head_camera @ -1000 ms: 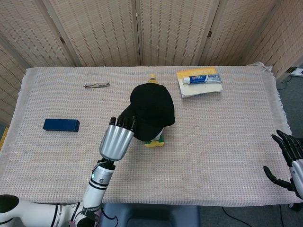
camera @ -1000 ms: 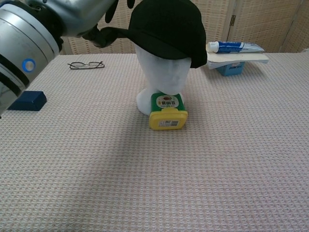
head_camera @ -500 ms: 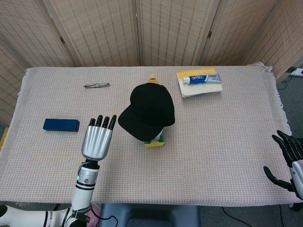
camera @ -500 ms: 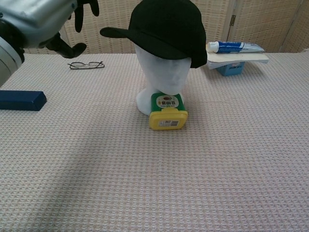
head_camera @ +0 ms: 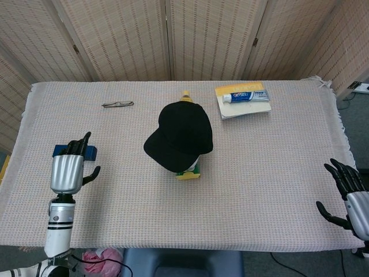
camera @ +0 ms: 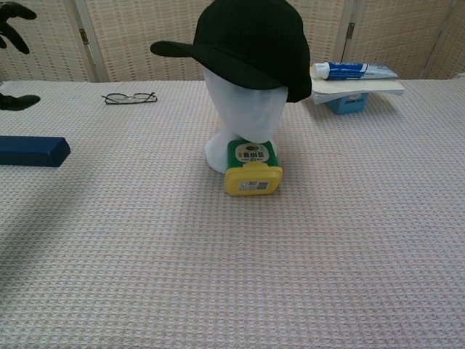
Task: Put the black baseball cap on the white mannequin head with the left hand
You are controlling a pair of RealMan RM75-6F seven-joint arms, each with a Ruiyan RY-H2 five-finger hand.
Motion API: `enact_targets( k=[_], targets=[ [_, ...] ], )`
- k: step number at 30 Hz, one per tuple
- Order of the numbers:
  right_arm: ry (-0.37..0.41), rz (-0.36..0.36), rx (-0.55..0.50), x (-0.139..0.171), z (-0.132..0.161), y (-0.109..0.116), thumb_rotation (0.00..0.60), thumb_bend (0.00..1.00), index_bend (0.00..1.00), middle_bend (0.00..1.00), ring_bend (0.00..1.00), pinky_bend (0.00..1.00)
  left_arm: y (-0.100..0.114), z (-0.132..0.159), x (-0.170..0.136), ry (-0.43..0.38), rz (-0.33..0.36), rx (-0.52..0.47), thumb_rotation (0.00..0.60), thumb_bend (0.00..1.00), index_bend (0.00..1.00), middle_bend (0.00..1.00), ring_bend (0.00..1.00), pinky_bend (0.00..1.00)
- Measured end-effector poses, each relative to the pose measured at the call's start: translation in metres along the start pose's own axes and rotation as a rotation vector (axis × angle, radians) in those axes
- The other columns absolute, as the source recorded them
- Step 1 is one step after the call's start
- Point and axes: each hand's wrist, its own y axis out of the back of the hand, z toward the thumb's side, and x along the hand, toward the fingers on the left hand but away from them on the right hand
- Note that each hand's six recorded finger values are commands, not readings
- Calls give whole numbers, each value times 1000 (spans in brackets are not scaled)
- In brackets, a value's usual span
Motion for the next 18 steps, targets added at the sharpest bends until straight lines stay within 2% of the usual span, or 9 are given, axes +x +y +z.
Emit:
enact_targets(
  k=[5, 8, 13, 18],
  targets=[
    [-2, 16, 23, -3, 2, -7, 600, 276, 0, 0, 0, 0, -5, -40, -15, 13, -115, -43, 510, 246, 0, 151, 139, 348],
    [-12, 34, 36, -6, 2, -13, 600, 276, 0, 0, 0, 0, -7, -57, -32, 7, -146, -95, 522, 246, 0, 151, 139, 347],
    [-28, 80, 64, -12, 1, -28, 600, 276, 0, 0, 0, 0, -5, -84, -67, 0, -138, -119, 526, 246, 0, 147, 132, 332],
    [-53, 117, 91, -19, -2, -40, 600, 277, 0, 0, 0, 0, -2, -120, -107, 49, -85, -99, 535, 246, 0, 145, 124, 315]
  ],
)
